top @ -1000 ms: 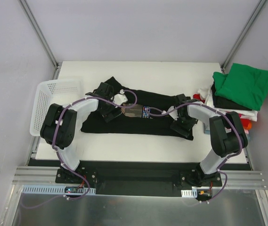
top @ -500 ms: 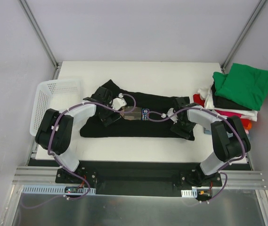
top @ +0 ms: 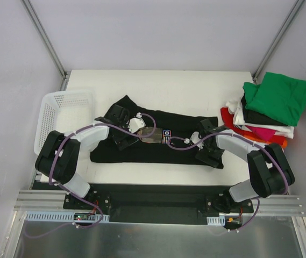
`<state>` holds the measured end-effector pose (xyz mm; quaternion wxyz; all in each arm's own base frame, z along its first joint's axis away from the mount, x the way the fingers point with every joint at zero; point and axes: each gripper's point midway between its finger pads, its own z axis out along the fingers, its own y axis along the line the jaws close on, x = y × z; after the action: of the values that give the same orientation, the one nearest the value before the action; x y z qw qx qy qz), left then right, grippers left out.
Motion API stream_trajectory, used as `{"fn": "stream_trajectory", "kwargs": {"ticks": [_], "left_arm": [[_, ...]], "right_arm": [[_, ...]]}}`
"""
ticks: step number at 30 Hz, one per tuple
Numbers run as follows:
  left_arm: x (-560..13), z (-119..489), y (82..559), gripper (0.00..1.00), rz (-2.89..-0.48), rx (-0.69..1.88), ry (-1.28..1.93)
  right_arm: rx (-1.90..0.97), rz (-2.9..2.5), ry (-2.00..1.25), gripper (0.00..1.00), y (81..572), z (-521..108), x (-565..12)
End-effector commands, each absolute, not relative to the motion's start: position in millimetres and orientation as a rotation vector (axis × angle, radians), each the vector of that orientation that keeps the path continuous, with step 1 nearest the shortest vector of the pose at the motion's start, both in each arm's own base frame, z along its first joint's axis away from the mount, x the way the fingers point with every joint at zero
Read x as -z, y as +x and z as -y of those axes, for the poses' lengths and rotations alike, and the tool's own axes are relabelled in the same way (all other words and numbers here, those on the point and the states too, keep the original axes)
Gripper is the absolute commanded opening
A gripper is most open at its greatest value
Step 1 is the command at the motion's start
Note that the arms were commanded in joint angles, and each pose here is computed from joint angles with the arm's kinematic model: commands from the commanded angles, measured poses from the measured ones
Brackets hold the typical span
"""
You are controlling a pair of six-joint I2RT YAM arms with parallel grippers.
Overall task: Fold and stack the t-shirts
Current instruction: Fold the tshirt
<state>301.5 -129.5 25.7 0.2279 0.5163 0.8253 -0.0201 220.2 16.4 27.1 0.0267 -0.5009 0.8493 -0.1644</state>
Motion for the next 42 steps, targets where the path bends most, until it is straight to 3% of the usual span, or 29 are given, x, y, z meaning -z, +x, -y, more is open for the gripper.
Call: {"fn": "stream_trajectory", "kwargs": {"ticks": [1,17,33,42], "left_arm": [[-26,119,286,0.99,-2.322,0.02,1.432],[-130,138,360,0.99,-2.049,-0.135,1.323],[-122,172,466,0.99,-1.995,-0.04,1.364],[-107,175,472,1.0,-2.013,-0.02,1.382]], "right_arm": [[0.436,-2.671,-1.537,0.96,201,-18,-30],[0.612,-2.461,-1.321,0.96,282,-40,-110],[0.49,-2.469,-1.197,0.96,382,-64,-100],[0.534,-2.492,-1.227,0.96,386,-58,-89]]}}
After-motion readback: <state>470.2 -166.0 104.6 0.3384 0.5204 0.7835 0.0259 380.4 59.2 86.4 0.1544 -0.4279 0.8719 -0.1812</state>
